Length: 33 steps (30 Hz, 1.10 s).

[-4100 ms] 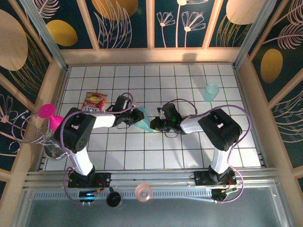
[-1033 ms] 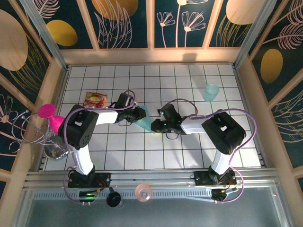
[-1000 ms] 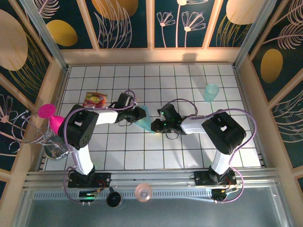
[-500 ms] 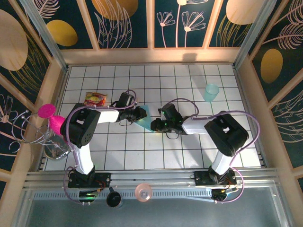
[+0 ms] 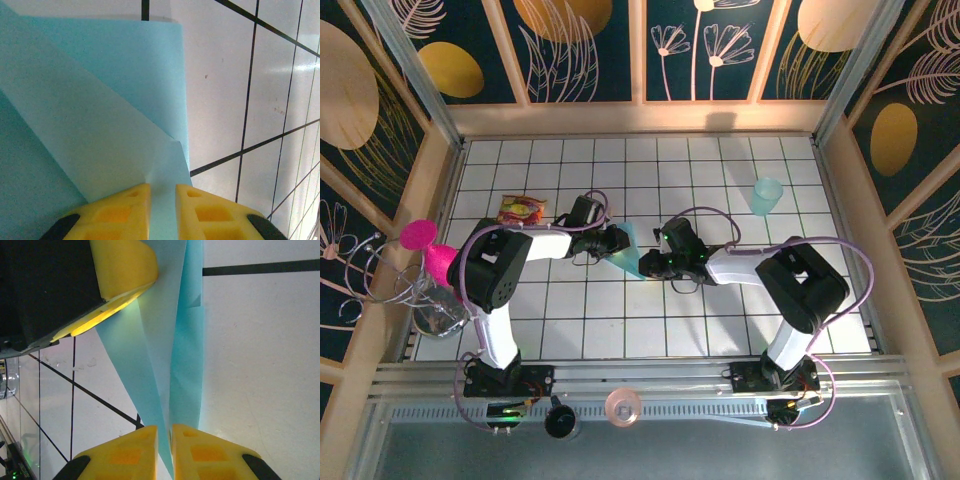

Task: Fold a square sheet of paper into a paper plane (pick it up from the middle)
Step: Fourth fold the wing at the center of the table.

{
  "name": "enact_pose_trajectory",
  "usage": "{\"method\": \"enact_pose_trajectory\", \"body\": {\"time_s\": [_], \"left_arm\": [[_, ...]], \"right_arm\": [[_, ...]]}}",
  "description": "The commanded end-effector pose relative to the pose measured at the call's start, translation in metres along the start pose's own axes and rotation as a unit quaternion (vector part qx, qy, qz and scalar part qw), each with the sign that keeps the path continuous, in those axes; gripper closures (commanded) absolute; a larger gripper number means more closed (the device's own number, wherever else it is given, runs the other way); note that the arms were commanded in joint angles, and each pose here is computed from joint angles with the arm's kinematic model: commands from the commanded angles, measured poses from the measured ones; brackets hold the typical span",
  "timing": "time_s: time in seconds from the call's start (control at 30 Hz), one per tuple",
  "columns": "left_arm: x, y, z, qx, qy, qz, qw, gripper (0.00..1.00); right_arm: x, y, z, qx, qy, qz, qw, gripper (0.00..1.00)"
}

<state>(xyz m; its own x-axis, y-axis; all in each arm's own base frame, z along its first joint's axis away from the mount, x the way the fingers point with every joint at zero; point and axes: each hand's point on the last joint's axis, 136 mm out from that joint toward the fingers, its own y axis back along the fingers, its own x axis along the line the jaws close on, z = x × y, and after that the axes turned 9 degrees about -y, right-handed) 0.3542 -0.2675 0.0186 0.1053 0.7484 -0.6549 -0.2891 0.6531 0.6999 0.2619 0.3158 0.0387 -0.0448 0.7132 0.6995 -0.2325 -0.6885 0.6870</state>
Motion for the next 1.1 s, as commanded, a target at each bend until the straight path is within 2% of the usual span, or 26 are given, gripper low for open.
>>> {"method": "enact_pose_trajectory", "body": {"time_s": [0.0, 0.43, 0.63, 0.73, 1.07], "left_arm": [[0.018, -0.005, -0.009, 0.017, 0.005, 0.033, 0.999, 0.79], [0.010, -0.002, -0.004, 0.012, 0.002, 0.025, 1.000, 0.79], [-0.010, 0.009, 0.007, -0.004, -0.014, -0.002, 1.000, 0.78], [-0.026, 0.015, 0.023, -0.023, -0.031, -0.019, 0.999, 0.77], [-0.017, 0.002, 0.023, -0.015, -0.032, -0.015, 0.999, 0.78]], "right_arm": [[-0.008, -0.005, -0.008, 0.017, -0.009, -0.006, 1.000, 0.87], [-0.021, -0.013, -0.016, 0.030, -0.019, -0.016, 0.999, 0.89], [-0.029, -0.015, -0.019, 0.033, -0.027, -0.025, 0.999, 0.90], [-0.033, -0.017, -0.021, 0.035, -0.031, -0.028, 0.999, 0.90], [-0.041, -0.017, -0.022, 0.033, -0.039, -0.035, 0.998, 0.91]]}}
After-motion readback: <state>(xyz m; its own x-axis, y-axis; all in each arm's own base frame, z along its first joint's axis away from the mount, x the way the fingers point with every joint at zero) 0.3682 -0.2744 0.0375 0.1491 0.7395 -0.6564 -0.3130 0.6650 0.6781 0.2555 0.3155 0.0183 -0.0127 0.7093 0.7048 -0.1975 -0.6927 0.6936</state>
